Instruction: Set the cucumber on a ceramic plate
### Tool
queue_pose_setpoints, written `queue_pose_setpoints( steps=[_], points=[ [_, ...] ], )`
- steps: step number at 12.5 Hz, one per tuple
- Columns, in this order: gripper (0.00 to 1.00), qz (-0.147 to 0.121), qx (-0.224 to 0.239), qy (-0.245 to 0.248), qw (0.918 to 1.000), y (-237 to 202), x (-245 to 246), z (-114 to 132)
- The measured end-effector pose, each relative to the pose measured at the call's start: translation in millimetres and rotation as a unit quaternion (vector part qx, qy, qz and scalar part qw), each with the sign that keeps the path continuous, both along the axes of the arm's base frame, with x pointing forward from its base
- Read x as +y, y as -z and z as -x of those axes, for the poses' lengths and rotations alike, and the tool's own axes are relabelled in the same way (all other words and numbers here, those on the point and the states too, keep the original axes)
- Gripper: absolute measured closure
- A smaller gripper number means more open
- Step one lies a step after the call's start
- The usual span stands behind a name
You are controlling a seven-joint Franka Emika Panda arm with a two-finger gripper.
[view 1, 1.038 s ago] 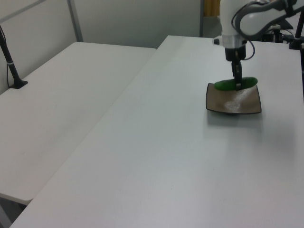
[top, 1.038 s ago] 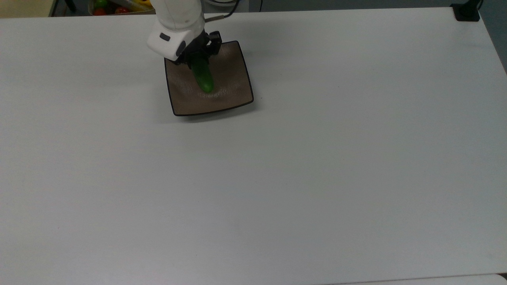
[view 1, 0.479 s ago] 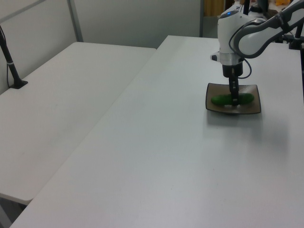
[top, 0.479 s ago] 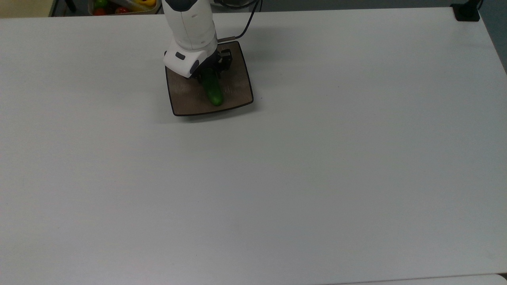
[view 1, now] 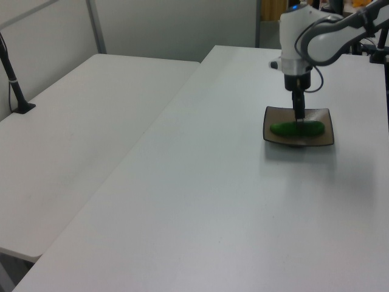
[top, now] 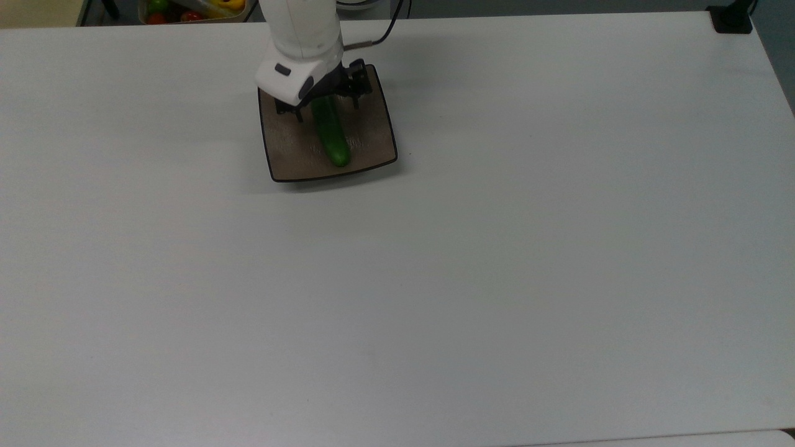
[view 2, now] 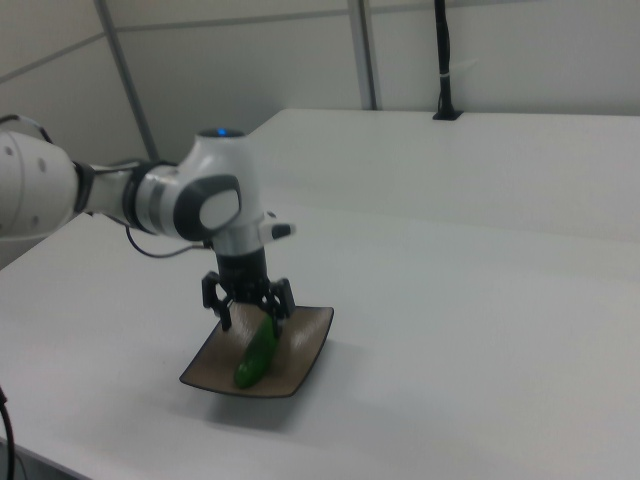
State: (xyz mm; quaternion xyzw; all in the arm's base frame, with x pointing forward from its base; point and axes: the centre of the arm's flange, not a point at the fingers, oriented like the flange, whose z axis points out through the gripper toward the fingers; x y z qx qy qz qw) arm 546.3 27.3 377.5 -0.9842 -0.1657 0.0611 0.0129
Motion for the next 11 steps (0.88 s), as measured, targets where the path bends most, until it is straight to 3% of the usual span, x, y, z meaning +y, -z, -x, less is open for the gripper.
queue_pose_setpoints(
  steps=[6, 11],
  points=[
    [0.0, 0.005, -0.029, 0.004, 0.9996, -145.3, 2.1, -0.7],
    [0.0, 0.006, -0.027, 0.005, 0.9996, -217.2, 2.4, 8.2]
  ],
)
